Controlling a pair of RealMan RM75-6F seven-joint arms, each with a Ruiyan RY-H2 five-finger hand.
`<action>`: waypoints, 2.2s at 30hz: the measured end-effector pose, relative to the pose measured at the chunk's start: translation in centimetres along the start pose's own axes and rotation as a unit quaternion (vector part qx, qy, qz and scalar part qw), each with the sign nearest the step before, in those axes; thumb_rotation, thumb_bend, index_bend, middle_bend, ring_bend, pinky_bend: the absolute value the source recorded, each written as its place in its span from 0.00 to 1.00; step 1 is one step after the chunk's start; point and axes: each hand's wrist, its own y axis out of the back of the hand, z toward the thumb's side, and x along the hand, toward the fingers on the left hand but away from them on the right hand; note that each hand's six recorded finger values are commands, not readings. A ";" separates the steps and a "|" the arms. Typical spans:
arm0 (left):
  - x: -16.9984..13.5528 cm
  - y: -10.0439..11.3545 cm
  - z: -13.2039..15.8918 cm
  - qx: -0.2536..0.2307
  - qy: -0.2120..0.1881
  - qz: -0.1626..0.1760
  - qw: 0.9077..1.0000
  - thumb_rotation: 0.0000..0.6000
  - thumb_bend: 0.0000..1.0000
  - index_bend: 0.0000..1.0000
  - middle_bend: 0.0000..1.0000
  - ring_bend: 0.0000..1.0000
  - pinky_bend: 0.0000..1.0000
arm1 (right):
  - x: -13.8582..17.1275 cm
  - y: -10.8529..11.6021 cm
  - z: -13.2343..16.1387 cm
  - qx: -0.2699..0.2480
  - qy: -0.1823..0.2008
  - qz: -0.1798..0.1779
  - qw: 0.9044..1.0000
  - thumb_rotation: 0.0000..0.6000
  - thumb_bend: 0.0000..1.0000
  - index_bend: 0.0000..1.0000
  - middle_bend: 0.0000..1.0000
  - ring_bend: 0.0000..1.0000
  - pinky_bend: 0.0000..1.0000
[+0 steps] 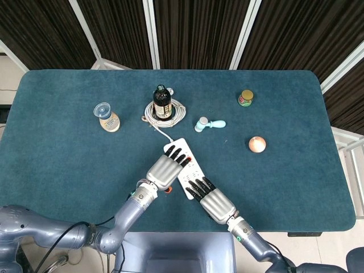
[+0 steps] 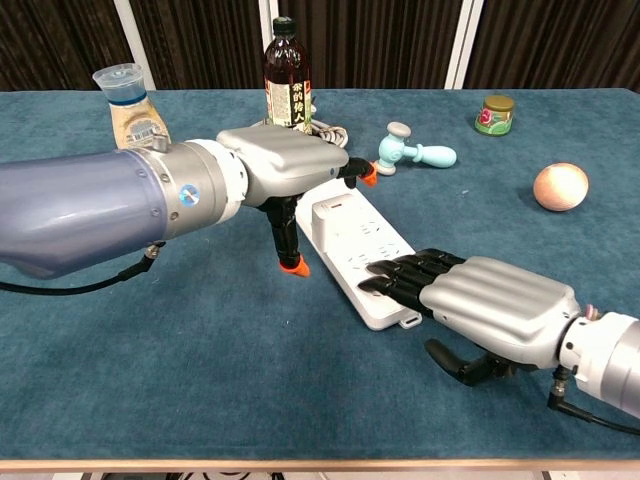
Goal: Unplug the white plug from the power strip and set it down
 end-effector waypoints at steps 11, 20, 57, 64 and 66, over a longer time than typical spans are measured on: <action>1.6 -0.7 0.8 0.006 0.009 -0.020 1.000 1.00 0.15 0.23 0.23 0.04 0.00 | 0.3 0.1 -0.3 -0.003 -0.003 0.000 1.000 1.00 0.71 0.00 0.00 0.00 0.00; 2.6 -0.6 0.8 0.012 0.015 -0.016 1.000 1.00 0.18 0.30 0.34 0.06 0.00 | 0.5 0.3 -0.7 -0.004 -0.006 -0.002 1.000 1.00 0.71 0.00 0.00 0.00 0.00; 3.4 -1.2 0.3 0.033 0.042 -0.018 0.998 1.00 0.24 0.37 0.46 0.11 0.00 | 0.7 0.0 -1.3 -0.013 -0.016 -0.002 1.000 1.00 0.71 0.00 0.00 0.00 0.00; 3.5 -1.6 0.7 0.032 0.040 -0.015 0.999 1.00 0.31 0.46 0.55 0.15 0.00 | 0.8 0.1 -1.5 -0.014 -0.017 -0.002 1.000 1.00 0.71 0.00 0.00 0.00 0.00; 3.5 -1.7 0.8 0.033 0.040 -0.014 0.999 1.00 0.32 0.49 0.58 0.16 0.00 | 0.9 0.1 -1.5 -0.013 -0.018 -0.002 1.000 1.00 0.71 0.00 0.00 0.00 0.00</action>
